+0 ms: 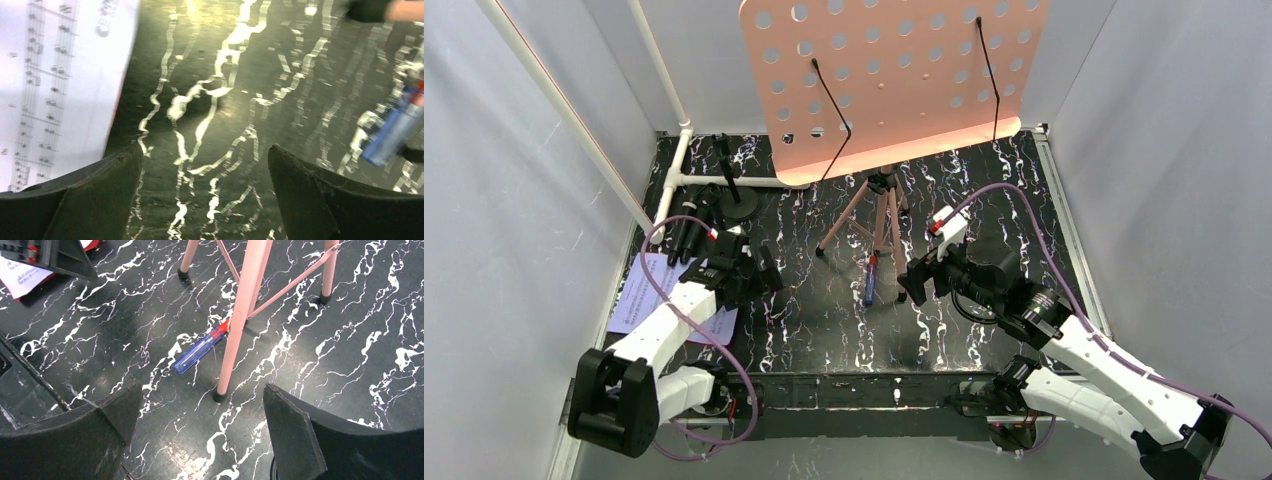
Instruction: Pack up the instrument practice props
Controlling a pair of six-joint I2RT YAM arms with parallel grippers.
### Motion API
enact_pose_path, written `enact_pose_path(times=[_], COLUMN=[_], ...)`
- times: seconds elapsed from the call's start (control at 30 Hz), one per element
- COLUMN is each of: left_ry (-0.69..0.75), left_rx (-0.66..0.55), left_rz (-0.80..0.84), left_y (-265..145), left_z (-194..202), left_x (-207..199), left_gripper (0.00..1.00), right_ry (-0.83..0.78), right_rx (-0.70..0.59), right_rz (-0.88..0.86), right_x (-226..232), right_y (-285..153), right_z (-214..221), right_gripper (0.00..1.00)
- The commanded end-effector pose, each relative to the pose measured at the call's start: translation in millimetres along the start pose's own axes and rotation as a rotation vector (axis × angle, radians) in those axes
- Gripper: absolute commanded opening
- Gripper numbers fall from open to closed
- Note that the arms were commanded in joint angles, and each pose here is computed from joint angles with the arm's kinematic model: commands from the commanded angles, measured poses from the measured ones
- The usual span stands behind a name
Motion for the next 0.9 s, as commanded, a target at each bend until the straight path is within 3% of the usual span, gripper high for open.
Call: enact_pose_path(times=[0.0, 0.27, 0.43, 0.63, 0.87], left_ry=[0.06, 0.123, 0.111, 0.158, 0.496], left_rx=[-0.045, -0.149, -0.168, -0.238, -0.514], left_rz=[0.229, 0.677, 0.87, 1.0, 0.905], left_y=[-30, -85, -111, -132, -122], left_z=[-10, -32, -34, -35, -21], left_x=[-37, -113, -156, -204, -220], left_gripper=[0.94, 0.93, 0.93, 0.89, 0.86], right_ry=[0.026, 0.072, 0.093, 0.115, 0.084], right_rx=[-0.076, -0.281, -0.375, -0.425, -0.45], right_rz=[0.061, 0.122, 0.125, 0.105, 0.078], right_x=[-7, -18, -31, -47, -49], right_y=[6, 17, 27, 44, 51], right_z=[-12, -38, -52, -53, -50], right_gripper=[0.99, 0.99, 0.98, 0.96, 0.95])
Point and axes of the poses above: each gripper's point midway between its finger pads, its own y axis out along the fingers, its own x axis along the line the jaws close on, z = x × y, the point moved 5 cm from there along -y, back along the fingers, and after that the axes turned 10 degrees about -y, right-handed, at the moved point
